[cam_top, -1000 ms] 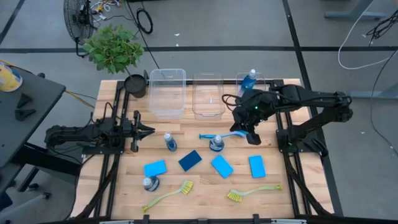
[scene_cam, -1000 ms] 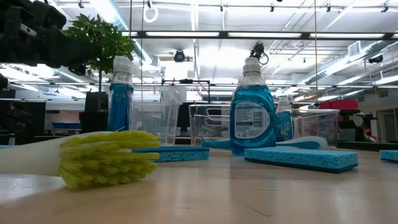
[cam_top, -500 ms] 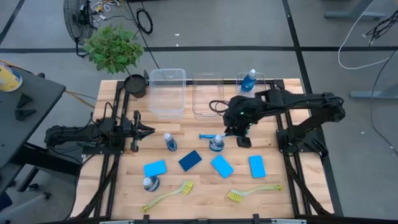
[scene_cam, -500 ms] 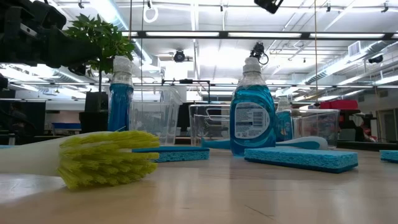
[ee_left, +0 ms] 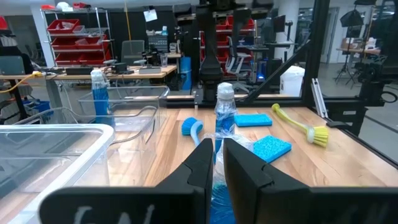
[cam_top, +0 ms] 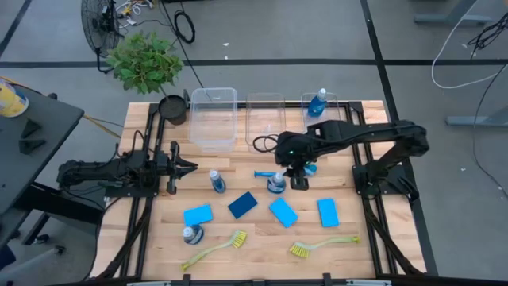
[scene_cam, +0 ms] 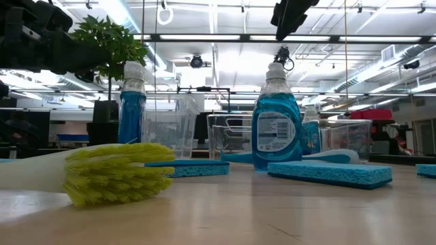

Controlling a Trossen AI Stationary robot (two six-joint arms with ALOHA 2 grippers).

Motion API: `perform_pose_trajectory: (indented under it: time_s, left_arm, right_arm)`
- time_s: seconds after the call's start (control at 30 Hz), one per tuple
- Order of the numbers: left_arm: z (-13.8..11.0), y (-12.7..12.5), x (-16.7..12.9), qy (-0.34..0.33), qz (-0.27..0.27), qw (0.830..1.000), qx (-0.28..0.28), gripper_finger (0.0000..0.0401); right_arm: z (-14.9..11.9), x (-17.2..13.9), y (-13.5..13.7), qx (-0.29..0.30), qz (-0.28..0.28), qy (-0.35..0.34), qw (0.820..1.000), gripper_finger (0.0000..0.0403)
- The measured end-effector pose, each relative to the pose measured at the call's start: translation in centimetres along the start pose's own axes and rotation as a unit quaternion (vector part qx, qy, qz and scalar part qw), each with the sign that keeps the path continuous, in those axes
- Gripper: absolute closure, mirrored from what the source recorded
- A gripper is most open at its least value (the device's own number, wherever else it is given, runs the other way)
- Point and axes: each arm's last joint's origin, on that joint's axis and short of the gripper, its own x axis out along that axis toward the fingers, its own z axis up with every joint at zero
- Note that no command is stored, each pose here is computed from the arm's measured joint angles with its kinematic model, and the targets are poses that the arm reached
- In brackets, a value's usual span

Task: Pick & Place Kitchen Sink Supplies
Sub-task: Put the blue detergent into the right transparent bin

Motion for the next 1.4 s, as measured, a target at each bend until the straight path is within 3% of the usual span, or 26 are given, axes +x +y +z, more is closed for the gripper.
perform_pose_trajectory:
  time_s: [0.3, 0.6, 1.4]
  left_arm:
    - [0.0, 0.0, 0.0, 0.0, 0.0, 1.0, 0.0, 0.0357]
    - [0.0, 0.0, 0.0, 0.0, 0.0, 1.0, 0.0, 0.0357]
    - [0.0, 0.0, 0.0, 0.0, 0.0, 1.0, 0.0, 0.0357]
  right_arm:
    - [0.4, 1.9, 0.2, -0.002, -0.01, 0.026, 1.0, 0.0194]
    - [0.5, 1.9, 0.3, -0.005, -0.008, 0.022, 1.0, 0.015]
    - [1.2, 4.7, 0.0, -0.005, -0.023, 0.045, 0.999, 0.0145]
